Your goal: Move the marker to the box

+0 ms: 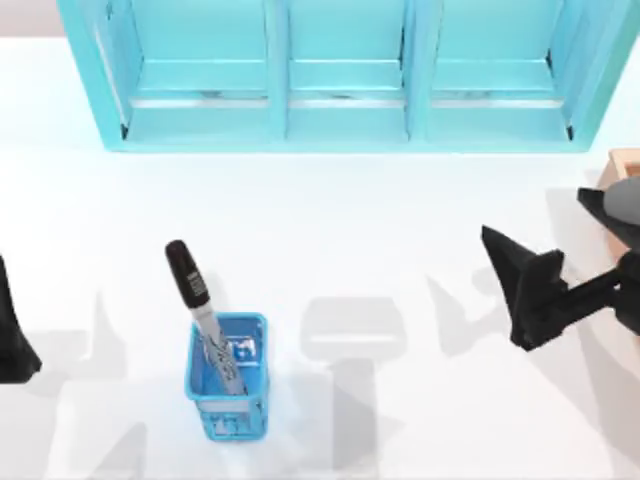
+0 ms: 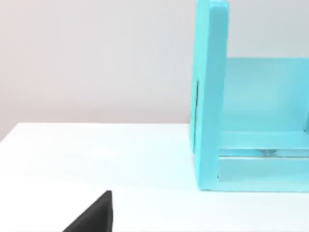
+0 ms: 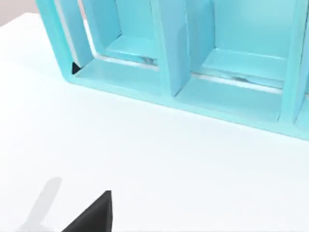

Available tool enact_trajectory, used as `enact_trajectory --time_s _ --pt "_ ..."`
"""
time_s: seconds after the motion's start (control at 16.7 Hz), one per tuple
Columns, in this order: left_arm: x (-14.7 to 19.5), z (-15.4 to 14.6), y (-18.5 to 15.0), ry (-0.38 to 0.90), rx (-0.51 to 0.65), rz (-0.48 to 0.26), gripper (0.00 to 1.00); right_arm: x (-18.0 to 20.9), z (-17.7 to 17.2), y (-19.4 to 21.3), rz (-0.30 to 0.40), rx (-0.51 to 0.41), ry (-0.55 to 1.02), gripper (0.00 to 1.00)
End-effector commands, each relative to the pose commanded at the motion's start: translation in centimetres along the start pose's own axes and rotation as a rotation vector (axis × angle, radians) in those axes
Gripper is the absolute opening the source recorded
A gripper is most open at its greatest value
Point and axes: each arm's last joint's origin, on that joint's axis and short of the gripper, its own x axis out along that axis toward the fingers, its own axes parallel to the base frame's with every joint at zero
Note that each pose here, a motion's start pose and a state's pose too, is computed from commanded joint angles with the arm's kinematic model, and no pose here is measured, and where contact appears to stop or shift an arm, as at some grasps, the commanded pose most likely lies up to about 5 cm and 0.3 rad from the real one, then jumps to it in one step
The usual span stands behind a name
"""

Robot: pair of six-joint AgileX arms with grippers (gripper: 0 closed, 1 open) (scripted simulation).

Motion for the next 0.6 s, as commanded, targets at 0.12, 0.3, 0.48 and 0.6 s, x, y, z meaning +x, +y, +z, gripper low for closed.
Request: enact_trajectory --time_s 0.12,0.3,0.48,0.6 --pt "0.0 0.0 0.0 0.0 0.0 0.0 1.0 2.9 0.2 2.8 0.084 -0.009 0.081 1.0" --pt "0.0 0.0 0.0 0.0 0.0 0.0 1.0 6.6 -1.1 7.4 0.187 -0.034 0.194 1.0" --pt "0.0 0.0 0.0 0.0 0.0 0.0 1.0 8.6 -3.1 11.4 0.264 -0.063 0.284 1.0" --pt "0.0 0.0 0.0 0.0 0.0 0.0 1.0 9.1 -4.3 13.2 0.296 -0.078 0.324 1.0"
